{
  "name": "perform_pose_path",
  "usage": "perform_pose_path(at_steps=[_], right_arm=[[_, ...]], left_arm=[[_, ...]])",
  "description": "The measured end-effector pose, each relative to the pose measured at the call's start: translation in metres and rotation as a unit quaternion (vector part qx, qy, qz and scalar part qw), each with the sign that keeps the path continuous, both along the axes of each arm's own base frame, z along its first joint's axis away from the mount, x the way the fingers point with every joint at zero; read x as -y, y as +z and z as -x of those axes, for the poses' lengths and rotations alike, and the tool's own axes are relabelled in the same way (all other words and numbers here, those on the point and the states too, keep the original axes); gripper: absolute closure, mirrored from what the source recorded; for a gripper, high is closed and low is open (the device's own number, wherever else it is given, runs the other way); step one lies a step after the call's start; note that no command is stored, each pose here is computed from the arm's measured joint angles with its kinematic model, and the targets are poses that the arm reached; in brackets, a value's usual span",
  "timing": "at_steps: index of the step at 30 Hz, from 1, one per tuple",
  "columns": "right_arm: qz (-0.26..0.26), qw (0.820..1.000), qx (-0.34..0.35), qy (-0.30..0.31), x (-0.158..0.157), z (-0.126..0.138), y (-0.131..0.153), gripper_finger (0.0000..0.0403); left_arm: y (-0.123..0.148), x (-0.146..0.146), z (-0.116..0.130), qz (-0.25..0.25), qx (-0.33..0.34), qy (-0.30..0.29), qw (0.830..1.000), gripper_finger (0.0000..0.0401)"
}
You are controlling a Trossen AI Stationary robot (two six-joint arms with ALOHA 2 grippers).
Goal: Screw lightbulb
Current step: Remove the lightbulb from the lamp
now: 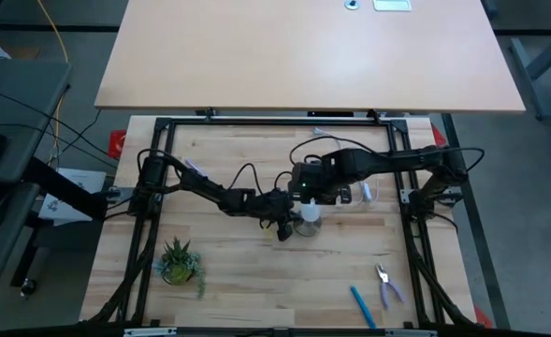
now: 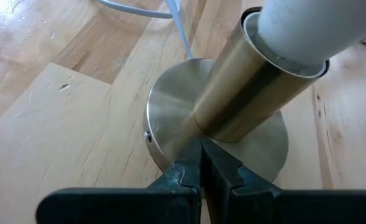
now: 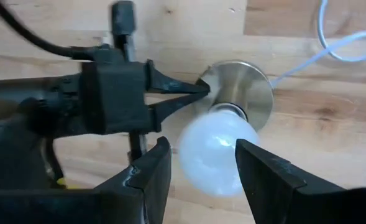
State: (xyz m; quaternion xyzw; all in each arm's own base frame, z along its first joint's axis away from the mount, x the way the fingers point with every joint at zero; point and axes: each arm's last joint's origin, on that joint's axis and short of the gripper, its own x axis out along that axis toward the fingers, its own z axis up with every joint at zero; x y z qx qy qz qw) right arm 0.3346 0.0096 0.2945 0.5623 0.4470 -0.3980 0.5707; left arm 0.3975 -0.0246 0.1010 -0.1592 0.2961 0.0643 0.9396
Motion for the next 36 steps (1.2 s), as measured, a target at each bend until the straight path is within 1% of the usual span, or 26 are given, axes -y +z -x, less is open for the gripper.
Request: perform_pose_path(at_steps=[7, 11, 14, 17, 19, 21, 24, 25, 28, 30, 36], right_arm=[[0.033, 0.997, 0.006, 0.064, -0.001, 0.0, 0.003, 0.0232], [0.063, 0.995, 0.012, 0.072, -0.001, 0.004, 0.008, 0.0226], [0.086, 0.994, 0.012, 0.062, 0.001, 0.009, 0.013, 0.0208], [0.094, 0.994, 0.01, 0.055, 0.003, 0.014, 0.017, 0.0172], [0.093, 0.994, 0.002, 0.051, 0.004, 0.016, 0.018, 0.0142], [0.088, 0.996, -0.016, 0.022, 0.005, 0.02, 0.017, 0.0113], [0.068, 0.997, -0.029, -0.018, 0.004, 0.022, 0.016, 0.0089], [0.059, 0.997, -0.029, -0.027, 0.004, 0.022, 0.016, 0.0086], [0.047, 0.998, -0.028, -0.02, -0.002, 0.022, 0.016, 0.0084], [0.037, 0.999, -0.03, -0.026, -0.006, 0.021, 0.015, 0.0084], [0.024, 0.998, -0.034, -0.057, -0.016, 0.017, 0.01, 0.0084]], left_arm=[[0.0, 0.0, 0.0, 0.0, 0.0, -0.001, 1.0, 0.0401], [0.0, 0.0, 0.0, 0.0, -0.001, -0.001, 1.0, 0.0401], [0.0, 0.0, 0.0, 0.0, -0.001, -0.001, 1.0, 0.0401], [0.0, 0.0, 0.0, 0.0, -0.001, -0.001, 1.0, 0.0401], [0.0, 0.0, 0.0, 0.0, -0.001, -0.001, 1.0, 0.0401], [0.0, 0.0, 0.0, -0.001, -0.001, 0.0, 1.0, 0.0401], [0.0, 0.0, 0.0, -0.003, -0.001, 0.002, 1.0, 0.0401], [0.0, 0.0, 0.0, -0.003, -0.001, 0.003, 1.0, 0.0401], [0.0, 0.0, 0.0, -0.008, -0.001, 0.016, 1.0, 0.0401], [0.0, 0.0, 0.0, -0.013, 0.0, 0.024, 1.0, 0.0401], [0.0, -0.001, 0.0, -0.018, 0.0, 0.03, 0.999, 0.0401]])
